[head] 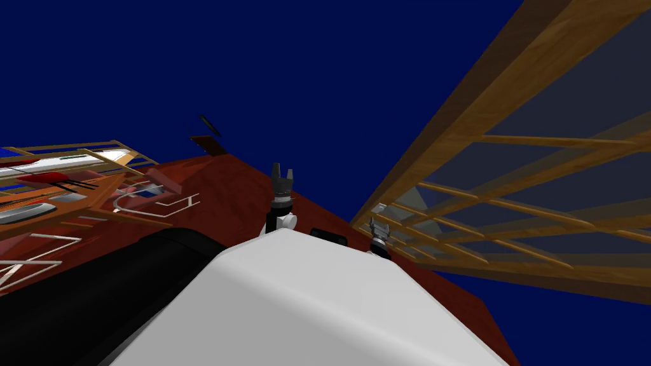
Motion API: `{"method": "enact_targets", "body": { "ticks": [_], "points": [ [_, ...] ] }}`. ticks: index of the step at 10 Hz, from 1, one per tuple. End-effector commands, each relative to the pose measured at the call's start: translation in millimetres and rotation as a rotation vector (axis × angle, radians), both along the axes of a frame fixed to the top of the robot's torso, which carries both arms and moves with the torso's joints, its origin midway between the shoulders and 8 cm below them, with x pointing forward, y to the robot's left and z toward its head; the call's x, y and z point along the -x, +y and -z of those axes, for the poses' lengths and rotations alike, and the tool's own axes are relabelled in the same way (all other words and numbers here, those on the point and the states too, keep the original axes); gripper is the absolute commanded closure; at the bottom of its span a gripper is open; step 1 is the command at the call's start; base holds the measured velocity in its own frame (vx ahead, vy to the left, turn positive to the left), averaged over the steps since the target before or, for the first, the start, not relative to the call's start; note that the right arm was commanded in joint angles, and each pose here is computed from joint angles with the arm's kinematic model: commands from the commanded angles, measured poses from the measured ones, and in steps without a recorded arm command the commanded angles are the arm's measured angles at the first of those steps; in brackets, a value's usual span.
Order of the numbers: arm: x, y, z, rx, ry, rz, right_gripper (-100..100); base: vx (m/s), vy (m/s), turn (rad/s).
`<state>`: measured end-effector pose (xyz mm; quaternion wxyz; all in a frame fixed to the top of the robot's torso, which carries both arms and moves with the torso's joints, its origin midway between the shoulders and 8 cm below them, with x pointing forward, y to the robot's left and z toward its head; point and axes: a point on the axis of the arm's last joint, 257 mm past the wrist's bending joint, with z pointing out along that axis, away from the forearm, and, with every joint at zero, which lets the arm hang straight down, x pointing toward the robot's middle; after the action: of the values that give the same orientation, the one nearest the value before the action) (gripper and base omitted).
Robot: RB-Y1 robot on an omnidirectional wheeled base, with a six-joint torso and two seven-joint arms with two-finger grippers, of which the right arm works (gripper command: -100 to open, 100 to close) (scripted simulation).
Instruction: Pull the door open
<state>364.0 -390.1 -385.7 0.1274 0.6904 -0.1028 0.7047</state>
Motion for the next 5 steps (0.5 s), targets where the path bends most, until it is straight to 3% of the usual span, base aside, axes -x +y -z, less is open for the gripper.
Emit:
{"method": "enact_targets", "body": {
  "ticks": [1, 3, 5],
  "points": [
    [5.8, -10.0, 5.8, -0.016, 0.005, 0.018, -100, -0.004, -0.042, 0.170],
    [12.8, -23.7, 12.5, -0.033, 0.012, 0.043, -100, 0.001, -0.058, 0.163],
    [3.7, -23.1, 8.8, -0.023, 0.002, 0.043, -100, 0.008, -0.028, 0.068]
  ]
}}
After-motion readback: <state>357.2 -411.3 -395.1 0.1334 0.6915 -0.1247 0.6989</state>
